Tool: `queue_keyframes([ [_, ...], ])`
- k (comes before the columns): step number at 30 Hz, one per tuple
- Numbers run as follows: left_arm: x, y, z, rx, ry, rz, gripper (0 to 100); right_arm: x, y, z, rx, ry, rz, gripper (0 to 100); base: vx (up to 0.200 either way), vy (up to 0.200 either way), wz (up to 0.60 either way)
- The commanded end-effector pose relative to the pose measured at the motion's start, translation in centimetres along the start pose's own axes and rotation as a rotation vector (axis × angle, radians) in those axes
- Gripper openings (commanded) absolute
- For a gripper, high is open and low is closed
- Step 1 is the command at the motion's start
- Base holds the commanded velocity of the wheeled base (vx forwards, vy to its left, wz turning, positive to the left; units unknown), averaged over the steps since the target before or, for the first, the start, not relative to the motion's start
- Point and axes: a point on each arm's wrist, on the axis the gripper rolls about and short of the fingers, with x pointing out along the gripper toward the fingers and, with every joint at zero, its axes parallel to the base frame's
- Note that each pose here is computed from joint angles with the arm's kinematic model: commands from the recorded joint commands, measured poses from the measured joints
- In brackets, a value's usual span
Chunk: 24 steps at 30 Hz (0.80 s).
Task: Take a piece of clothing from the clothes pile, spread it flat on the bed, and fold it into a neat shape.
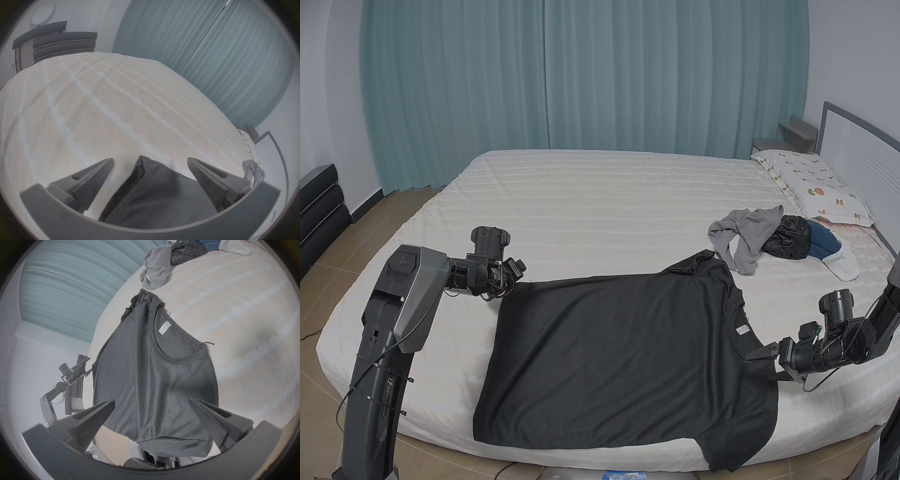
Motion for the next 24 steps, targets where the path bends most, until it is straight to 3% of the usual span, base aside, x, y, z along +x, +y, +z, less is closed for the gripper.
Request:
queue_keyframes([
  [1,0.9,0.7,-1.0,0.006,0.021,0.019,0,-0.1,0.1,0.3,-0.012,-0.026,0.006,100,0.000,0.000,0.00],
  [9,1.1,1.1,-0.7,0.005,0.009,0.023,0,0.8,0.0,1.4,-0.012,-0.092,0.030,100,0.000,0.000,0.00],
  [13,0.8,1.0,-0.2,0.009,-0.004,0.025,0,1.5,0.5,3.5,0.006,-0.181,0.033,100,0.000,0.000,0.00],
  [16,-0.9,0.2,2.0,0.013,-0.052,0.004,0,4.7,0.3,7.7,-0.006,-0.315,-0.034,100,0.000,0.000,0.00],
  [18,-0.9,0.2,2.0,0.013,-0.052,0.004,0,4.7,0.3,7.7,-0.006,-0.315,-0.034,100,0.000,0.000,0.00],
  [19,-1.4,-0.1,2.4,0.014,-0.069,0.002,0,7.3,0.8,9.8,-0.024,-0.366,-0.050,100,0.000,0.000,0.00],
  [24,-1.8,-0.4,3.1,0.015,-0.134,0.022,0,12.2,1.1,12.2,-0.062,-0.418,-0.048,100,0.000,0.000,0.00],
])
